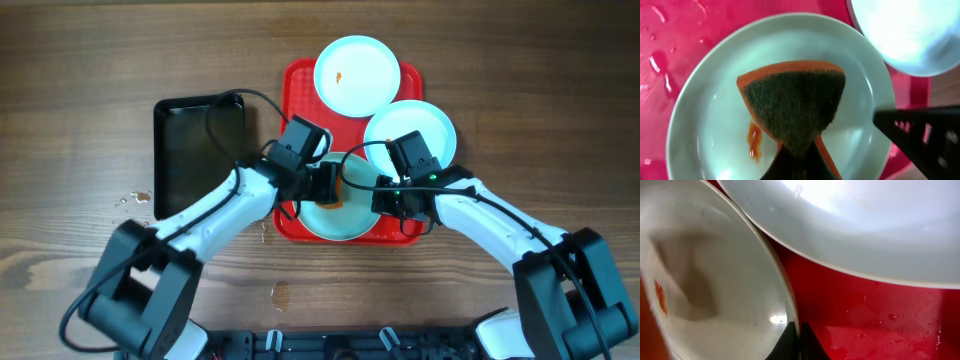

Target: Clean dirty plates on tray and stack at the side

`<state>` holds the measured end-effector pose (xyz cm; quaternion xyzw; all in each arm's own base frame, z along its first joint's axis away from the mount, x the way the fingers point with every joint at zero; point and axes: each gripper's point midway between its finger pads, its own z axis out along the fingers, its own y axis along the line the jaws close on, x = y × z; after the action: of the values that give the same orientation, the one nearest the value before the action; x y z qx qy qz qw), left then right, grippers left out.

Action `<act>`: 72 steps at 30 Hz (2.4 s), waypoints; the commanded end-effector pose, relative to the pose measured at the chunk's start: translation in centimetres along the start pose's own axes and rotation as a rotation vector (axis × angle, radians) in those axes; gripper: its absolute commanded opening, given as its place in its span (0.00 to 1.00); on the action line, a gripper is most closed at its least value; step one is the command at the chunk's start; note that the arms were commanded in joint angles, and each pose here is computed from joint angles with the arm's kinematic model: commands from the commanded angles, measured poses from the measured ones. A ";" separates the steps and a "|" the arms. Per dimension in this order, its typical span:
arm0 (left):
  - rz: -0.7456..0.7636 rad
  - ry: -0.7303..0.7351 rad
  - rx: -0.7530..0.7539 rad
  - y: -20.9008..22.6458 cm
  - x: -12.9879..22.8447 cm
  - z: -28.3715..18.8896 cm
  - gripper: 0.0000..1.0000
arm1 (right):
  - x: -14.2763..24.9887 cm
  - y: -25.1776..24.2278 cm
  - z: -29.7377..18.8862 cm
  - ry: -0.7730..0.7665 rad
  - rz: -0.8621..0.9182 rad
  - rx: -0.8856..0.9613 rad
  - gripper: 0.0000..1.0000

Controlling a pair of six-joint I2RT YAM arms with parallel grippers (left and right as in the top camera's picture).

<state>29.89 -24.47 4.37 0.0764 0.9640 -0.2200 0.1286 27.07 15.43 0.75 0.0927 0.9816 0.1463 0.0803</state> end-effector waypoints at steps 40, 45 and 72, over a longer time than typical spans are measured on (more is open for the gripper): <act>-0.274 -0.139 -0.407 10.2 -3.2 -11.1 0.04 | 0.0 -1.4 0.1 -0.008 -0.105 0.078 0.04; -0.276 -0.139 -0.433 13.5 -3.2 -13.6 0.04 | -0.6 -0.9 -0.3 -0.021 -0.201 0.069 0.04; -0.511 -0.104 -0.462 21.8 0.1 -12.5 0.04 | -5.0 5.5 -17.7 -0.792 -0.692 0.624 0.04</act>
<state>31.51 0.64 6.45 -0.2151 0.9672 -0.0193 0.1337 28.76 15.28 16.49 -0.1629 0.8807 -0.1818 0.4058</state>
